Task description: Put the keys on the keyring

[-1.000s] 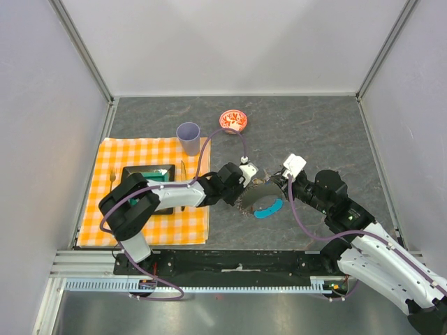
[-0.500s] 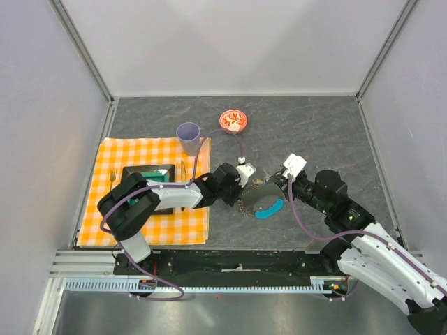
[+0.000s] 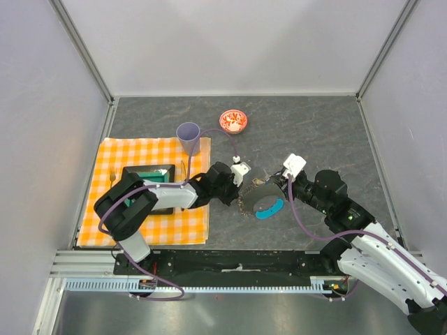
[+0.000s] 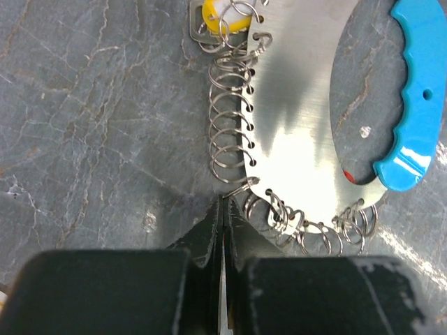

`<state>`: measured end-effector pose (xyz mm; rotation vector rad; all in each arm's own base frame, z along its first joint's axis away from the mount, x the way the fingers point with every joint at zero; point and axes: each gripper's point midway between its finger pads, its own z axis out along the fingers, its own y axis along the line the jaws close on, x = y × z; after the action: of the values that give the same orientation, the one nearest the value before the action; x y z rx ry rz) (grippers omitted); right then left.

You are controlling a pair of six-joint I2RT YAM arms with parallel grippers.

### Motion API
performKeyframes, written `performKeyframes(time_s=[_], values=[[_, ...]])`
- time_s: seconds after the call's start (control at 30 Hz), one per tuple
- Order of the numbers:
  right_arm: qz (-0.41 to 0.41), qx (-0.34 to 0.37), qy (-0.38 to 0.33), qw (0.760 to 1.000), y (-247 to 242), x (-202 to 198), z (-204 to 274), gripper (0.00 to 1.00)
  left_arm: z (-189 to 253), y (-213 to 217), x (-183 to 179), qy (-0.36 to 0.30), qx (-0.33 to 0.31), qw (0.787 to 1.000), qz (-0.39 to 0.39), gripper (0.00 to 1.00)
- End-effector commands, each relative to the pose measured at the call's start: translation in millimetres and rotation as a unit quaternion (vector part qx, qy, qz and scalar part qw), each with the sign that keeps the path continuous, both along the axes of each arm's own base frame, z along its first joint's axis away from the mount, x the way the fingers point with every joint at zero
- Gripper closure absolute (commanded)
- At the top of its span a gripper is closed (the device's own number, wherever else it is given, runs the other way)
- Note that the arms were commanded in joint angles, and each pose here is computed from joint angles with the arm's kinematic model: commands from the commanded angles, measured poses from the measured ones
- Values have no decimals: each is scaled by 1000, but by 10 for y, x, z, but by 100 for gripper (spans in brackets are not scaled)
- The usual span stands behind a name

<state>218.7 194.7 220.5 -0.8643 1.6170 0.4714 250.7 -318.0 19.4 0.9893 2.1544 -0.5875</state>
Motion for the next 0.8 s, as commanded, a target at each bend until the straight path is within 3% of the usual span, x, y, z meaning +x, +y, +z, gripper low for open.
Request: performKeyframes(time_s=[0.0, 0.33, 0.77], values=[[8, 19, -9, 1000, 63, 6, 89, 100, 189, -13, -61, -13, -28, 999, -15, 98], [18, 17, 0, 1000, 99, -12, 52, 100, 560, -119, -73, -78, -90, 991, -56, 98], [61, -32, 51, 996, 232, -34, -292, 100, 368, -154, -144, -89, -99, 987, -91, 98]])
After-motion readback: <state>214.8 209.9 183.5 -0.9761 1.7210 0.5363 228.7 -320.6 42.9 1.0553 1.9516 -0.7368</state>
